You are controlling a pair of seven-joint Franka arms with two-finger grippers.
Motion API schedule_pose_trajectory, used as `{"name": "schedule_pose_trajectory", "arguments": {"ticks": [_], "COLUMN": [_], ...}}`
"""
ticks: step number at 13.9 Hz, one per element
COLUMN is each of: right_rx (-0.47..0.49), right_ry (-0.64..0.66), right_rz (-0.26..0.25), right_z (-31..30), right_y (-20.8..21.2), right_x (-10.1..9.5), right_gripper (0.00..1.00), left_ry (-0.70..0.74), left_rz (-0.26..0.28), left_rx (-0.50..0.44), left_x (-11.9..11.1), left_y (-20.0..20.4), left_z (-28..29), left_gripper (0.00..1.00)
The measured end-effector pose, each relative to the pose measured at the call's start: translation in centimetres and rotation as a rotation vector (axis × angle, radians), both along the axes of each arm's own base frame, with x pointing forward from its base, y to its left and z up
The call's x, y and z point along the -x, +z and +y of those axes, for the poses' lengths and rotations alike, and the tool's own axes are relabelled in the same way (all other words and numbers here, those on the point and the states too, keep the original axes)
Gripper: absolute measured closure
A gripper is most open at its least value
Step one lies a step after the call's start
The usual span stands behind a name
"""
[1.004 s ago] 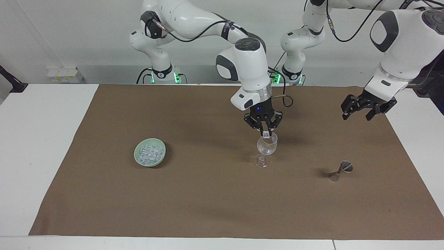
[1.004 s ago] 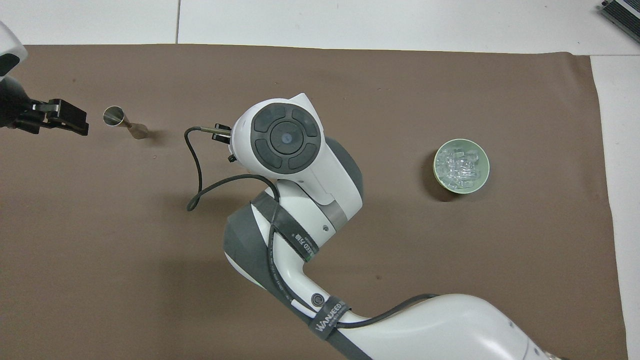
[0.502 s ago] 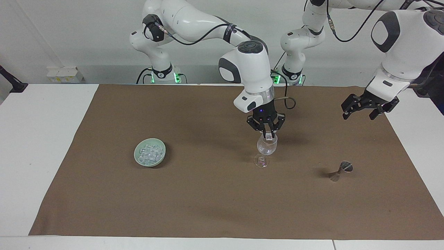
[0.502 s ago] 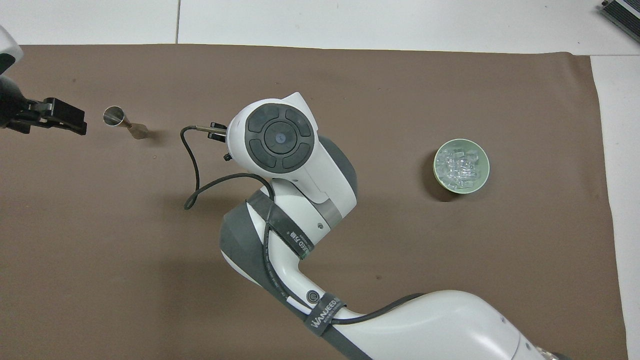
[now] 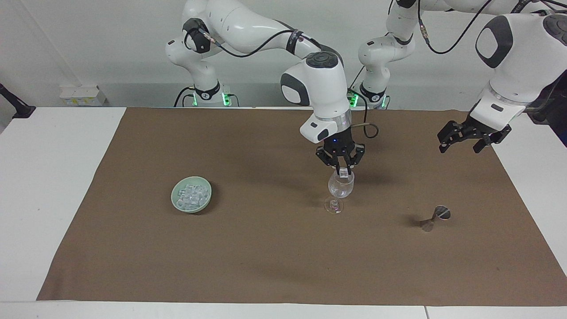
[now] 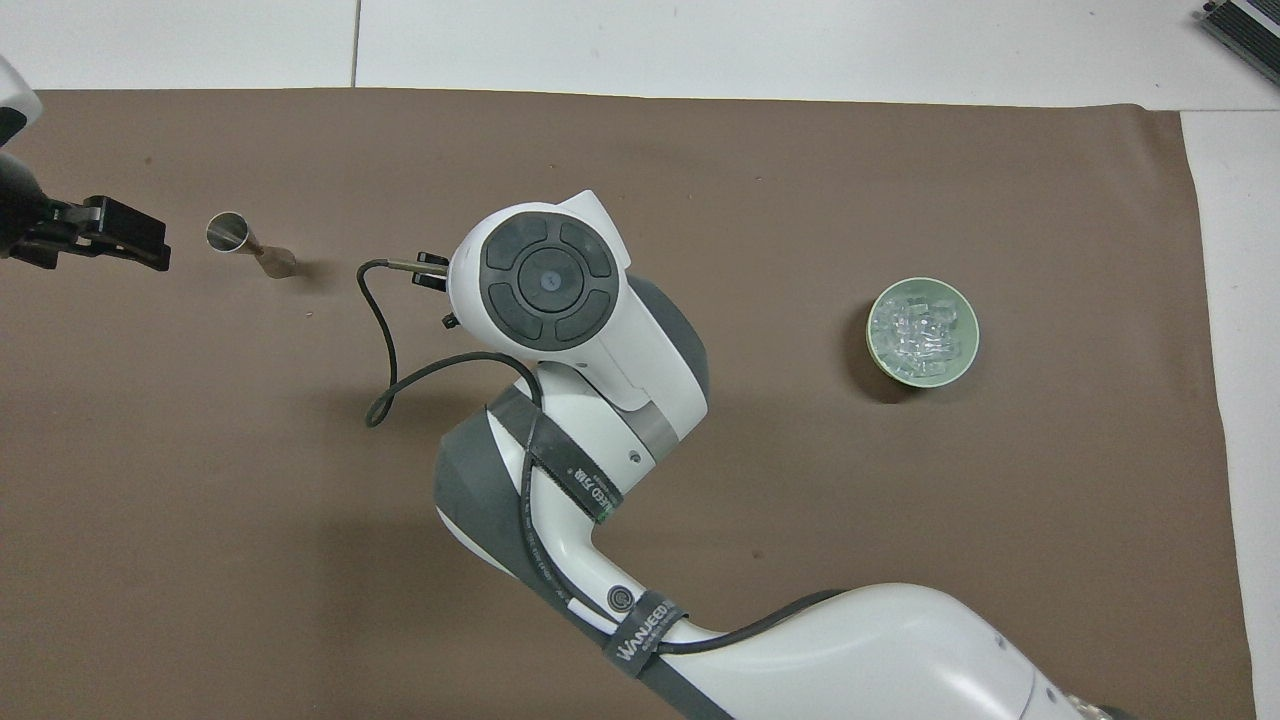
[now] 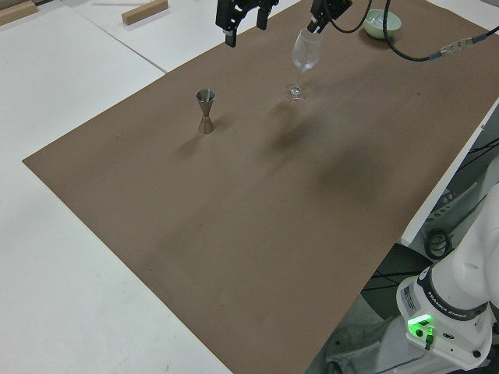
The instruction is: Pour wine and add ice with both arms
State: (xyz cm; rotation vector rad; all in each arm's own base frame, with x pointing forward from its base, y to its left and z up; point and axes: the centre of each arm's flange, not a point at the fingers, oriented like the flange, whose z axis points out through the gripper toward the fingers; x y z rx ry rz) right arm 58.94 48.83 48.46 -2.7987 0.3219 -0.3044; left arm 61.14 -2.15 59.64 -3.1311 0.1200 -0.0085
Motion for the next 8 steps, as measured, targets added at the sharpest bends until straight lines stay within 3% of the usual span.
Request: {"name": "schedule_pose_trajectory", "arguments": {"ticks": [8], "right_rx": [0.000], "right_ry": [0.000], "right_rz": [0.000], "right_z": [0.0], "right_y": [0.1], "right_x": [0.0], "right_gripper": [0.54], "left_ry": [-0.004], "left_rz": [0.031], "left_rx": [0.012], "left_x": [-0.5], "left_y": [-1.7], "left_z": [-0.1], "left_gripper": [0.00]}}
